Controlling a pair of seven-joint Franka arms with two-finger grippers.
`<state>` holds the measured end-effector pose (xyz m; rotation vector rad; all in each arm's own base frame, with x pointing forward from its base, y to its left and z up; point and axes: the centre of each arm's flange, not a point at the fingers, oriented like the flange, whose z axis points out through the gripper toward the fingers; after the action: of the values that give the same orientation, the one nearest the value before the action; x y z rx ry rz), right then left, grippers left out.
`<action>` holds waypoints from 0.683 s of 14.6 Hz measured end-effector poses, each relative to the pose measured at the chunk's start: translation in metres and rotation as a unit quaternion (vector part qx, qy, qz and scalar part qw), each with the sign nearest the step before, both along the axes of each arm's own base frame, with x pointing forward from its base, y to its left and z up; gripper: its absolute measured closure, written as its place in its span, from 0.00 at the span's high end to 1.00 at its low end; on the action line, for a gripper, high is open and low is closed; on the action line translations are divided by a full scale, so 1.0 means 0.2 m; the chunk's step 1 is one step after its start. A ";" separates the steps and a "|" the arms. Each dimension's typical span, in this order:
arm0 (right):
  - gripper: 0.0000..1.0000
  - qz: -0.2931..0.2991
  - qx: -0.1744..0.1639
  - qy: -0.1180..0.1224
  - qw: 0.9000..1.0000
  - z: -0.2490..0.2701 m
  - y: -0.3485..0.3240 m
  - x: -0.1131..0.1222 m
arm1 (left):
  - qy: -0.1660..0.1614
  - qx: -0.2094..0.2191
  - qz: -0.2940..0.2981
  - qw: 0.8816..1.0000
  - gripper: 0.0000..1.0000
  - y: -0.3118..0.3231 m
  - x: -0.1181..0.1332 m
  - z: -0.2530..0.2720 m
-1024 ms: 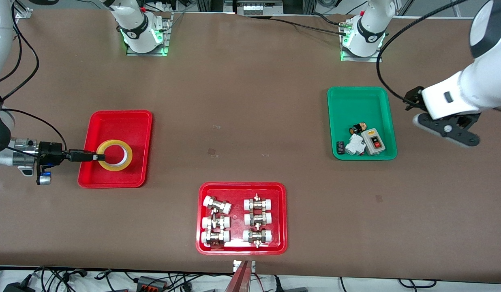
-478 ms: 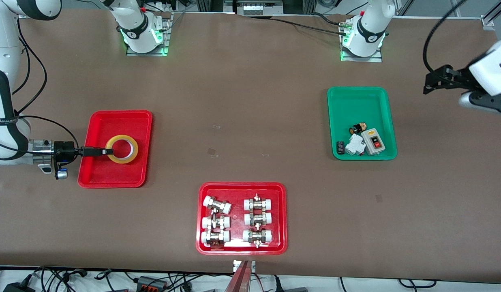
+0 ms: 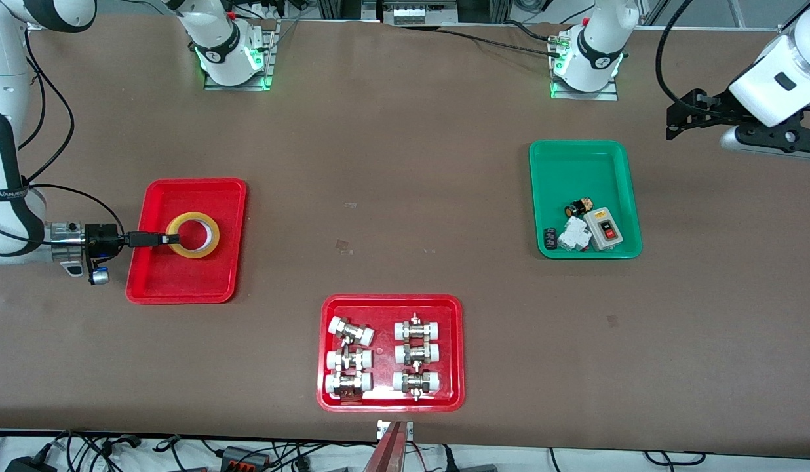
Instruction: Left arm passes tape to right arm into tray
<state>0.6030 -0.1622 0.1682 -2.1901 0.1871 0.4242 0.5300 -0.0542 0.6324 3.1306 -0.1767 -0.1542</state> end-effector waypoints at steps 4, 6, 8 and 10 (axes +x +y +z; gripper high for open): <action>1.00 0.027 -0.011 0.000 1.000 -0.03 0.06 -0.01 | -0.003 -0.013 0.004 1.000 1.00 0.01 -0.01 0.03; 1.00 0.046 -0.032 -0.019 0.998 -0.07 0.07 -0.02 | -0.011 -0.014 0.009 1.000 1.00 0.04 -0.01 0.04; 1.00 0.056 -0.043 -0.033 0.997 -0.10 0.07 -0.02 | -0.038 -0.014 0.014 0.999 1.00 0.07 0.03 0.06; 1.00 0.081 -0.068 -0.044 0.993 -0.07 0.08 0.00 | -0.052 -0.012 0.019 0.998 1.00 0.09 0.05 0.07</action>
<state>0.6024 -0.1461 0.1535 -2.3624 -0.0105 0.4138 0.5391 -0.0358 0.6456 3.1164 -0.1192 0.0096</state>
